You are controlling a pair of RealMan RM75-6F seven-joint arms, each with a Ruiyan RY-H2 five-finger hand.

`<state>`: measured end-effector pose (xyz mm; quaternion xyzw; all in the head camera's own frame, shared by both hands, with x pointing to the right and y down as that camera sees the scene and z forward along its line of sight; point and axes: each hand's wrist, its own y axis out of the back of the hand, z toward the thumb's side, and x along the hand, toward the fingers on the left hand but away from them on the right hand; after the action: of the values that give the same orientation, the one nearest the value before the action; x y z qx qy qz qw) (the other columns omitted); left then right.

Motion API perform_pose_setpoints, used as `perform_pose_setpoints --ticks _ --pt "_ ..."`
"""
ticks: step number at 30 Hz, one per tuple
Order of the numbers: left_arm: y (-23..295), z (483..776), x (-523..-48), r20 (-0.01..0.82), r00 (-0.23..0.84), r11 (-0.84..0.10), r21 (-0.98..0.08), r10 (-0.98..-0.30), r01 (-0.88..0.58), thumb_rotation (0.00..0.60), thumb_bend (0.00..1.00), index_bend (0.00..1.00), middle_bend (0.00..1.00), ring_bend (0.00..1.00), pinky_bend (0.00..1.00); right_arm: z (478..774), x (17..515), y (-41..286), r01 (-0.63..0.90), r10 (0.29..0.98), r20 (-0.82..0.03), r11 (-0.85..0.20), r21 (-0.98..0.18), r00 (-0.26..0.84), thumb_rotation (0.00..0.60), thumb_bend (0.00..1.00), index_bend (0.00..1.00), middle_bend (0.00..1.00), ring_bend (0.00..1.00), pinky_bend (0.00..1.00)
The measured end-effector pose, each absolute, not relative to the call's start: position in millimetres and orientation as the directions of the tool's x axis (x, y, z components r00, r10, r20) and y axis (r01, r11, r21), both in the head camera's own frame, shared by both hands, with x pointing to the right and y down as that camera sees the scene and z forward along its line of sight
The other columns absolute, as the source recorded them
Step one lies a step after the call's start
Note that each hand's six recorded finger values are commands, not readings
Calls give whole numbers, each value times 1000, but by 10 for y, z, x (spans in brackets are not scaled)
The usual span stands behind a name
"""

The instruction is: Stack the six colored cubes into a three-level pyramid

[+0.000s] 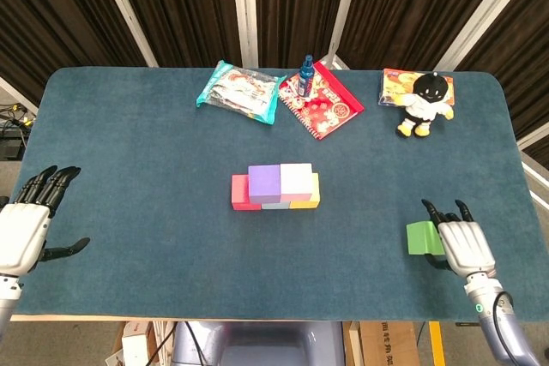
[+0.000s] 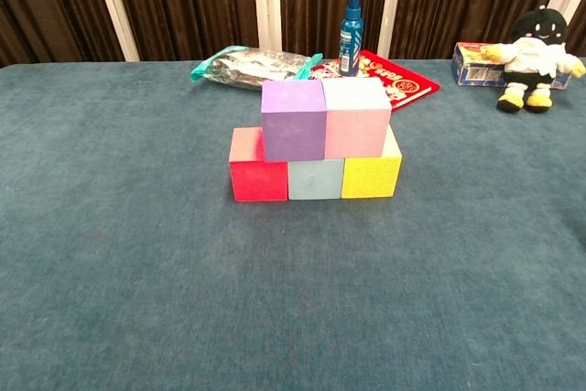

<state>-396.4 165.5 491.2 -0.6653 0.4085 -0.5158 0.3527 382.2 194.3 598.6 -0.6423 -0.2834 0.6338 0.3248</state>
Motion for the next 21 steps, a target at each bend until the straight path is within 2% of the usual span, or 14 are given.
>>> perform_pose_setpoints --ticks 10,14,21 --pt "1632 4962 -4008 416 118 -431 -887 -902 -166 600 127 0 66 40 99 5499 3559 1522 -56 836 -543 -540 -840 79 600 295 0 416 342 11" --pt "1602 4986 -4048 419 105 -431 -889 -902 -154 600 127 0 66 40 99 5188 3213 1252 -80 856 -498 -492 -867 137 600 294 0 417 342 11" --pt "1577 5009 -4072 424 96 -434 -887 -901 -156 600 127 0 67 40 99 4854 2587 915 -115 850 -482 -468 -876 212 600 294 0 417 342 11"
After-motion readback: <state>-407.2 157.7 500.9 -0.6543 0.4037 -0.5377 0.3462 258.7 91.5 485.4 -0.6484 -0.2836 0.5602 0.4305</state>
